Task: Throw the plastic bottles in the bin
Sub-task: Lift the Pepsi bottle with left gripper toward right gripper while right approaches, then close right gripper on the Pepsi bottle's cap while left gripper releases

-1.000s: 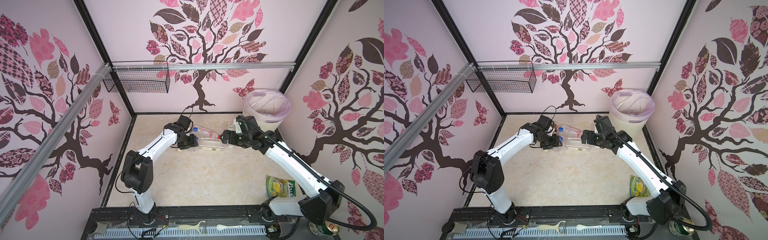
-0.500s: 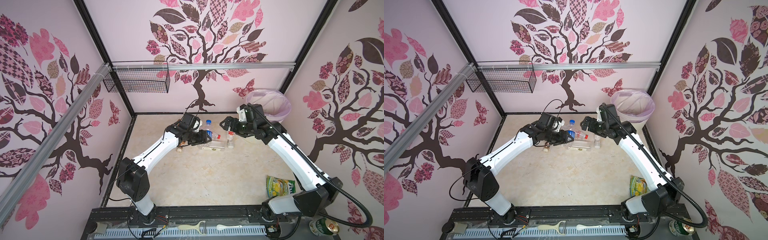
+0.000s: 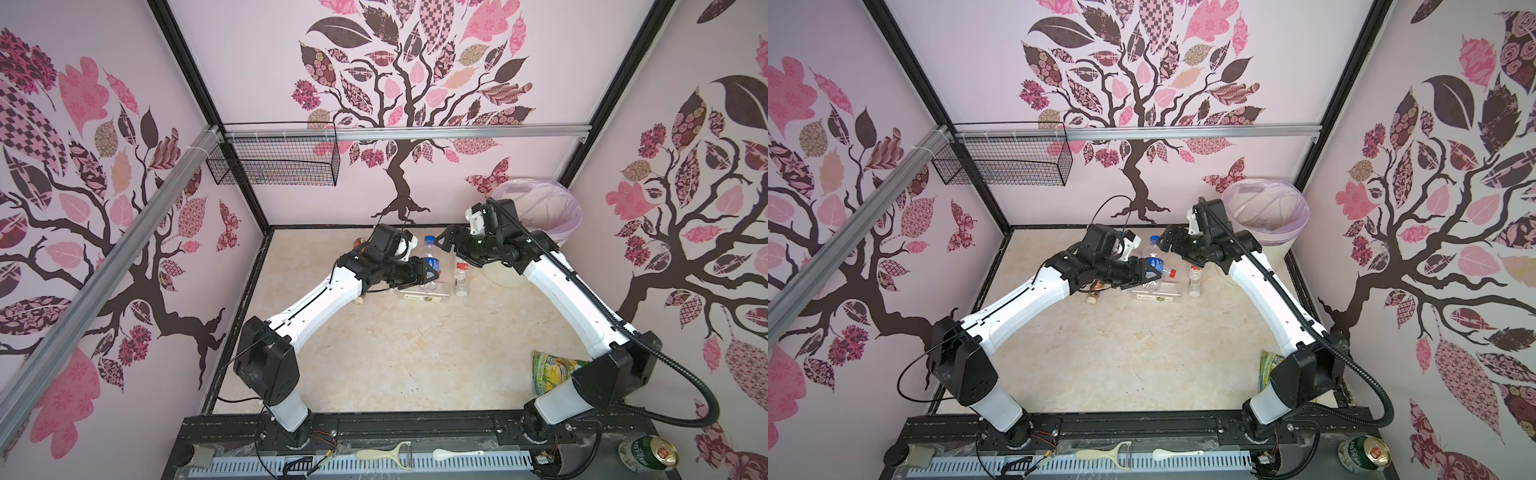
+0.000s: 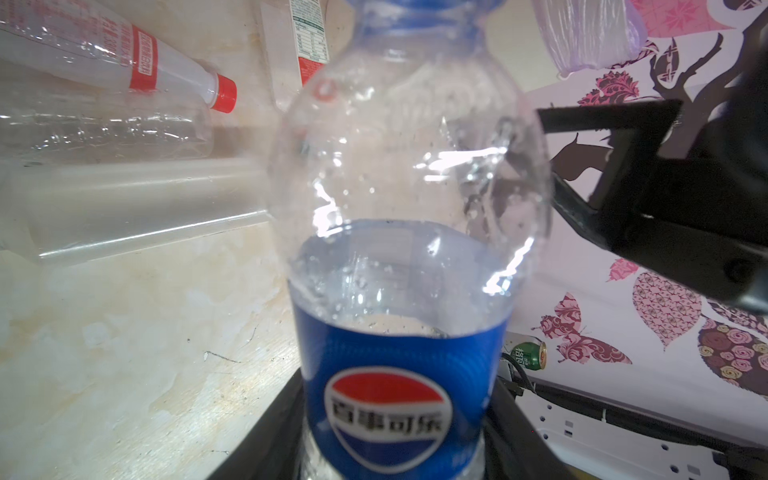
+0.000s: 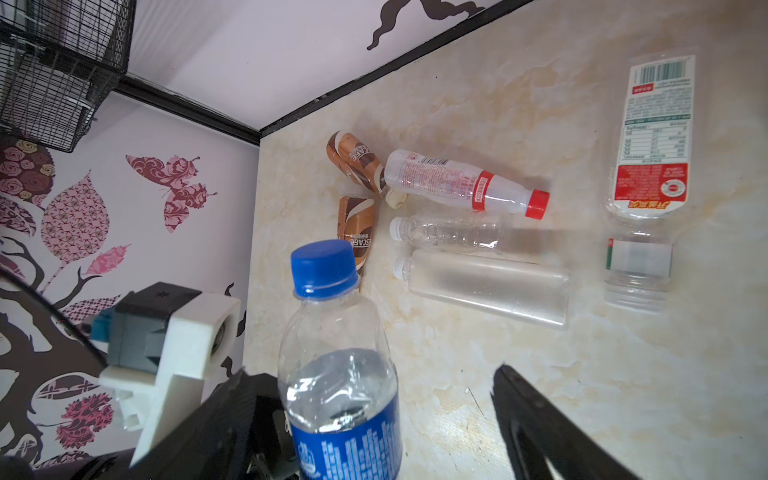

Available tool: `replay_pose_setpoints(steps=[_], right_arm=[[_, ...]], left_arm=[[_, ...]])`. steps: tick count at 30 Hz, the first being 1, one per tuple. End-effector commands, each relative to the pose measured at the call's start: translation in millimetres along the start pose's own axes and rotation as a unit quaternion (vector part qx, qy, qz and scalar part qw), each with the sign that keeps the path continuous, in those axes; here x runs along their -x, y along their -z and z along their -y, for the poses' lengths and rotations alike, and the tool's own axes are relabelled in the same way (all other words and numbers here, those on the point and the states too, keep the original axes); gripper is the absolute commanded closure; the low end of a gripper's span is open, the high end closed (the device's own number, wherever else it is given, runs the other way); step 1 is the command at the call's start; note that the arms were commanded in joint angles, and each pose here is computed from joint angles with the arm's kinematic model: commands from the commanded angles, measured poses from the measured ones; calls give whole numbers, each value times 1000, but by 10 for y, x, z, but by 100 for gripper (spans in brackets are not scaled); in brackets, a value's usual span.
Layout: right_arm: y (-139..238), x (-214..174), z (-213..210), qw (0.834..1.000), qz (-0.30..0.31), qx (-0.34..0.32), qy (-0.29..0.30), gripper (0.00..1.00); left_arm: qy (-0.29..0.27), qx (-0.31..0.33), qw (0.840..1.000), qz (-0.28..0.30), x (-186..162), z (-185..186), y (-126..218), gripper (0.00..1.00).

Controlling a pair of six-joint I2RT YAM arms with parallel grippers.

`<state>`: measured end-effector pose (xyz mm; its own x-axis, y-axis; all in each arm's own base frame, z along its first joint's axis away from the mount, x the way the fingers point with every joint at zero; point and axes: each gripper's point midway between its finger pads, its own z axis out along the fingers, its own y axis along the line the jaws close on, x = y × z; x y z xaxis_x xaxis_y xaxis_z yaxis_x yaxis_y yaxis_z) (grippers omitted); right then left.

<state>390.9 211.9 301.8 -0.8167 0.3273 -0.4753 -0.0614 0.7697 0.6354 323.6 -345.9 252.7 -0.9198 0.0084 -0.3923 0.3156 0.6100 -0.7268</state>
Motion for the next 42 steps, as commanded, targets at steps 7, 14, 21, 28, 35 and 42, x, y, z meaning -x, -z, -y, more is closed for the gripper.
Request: replay_pose_setpoints(steps=[7,14,21,28,35,42], right_arm=[[-198,109,22,1000,-10,0,-21,17],[-306,168,51,1000,-12,1,-25,35],[-334,202,28,1000,-11,4,-25,57],[-310,224,32,1000,-6,0,-23,75],[-163,400,13,999,27,1,-25,79],[229,810,67,995,100,-12,-14,79]], left_arm=[[-26,-33,999,22,33,354,99,44],[-24,-35,999,26,51,361,101,44],[-18,-40,999,27,62,369,68,44],[-12,-37,999,30,77,351,49,40],[7,-25,999,47,178,387,126,29],[40,-33,994,94,509,631,320,2]])
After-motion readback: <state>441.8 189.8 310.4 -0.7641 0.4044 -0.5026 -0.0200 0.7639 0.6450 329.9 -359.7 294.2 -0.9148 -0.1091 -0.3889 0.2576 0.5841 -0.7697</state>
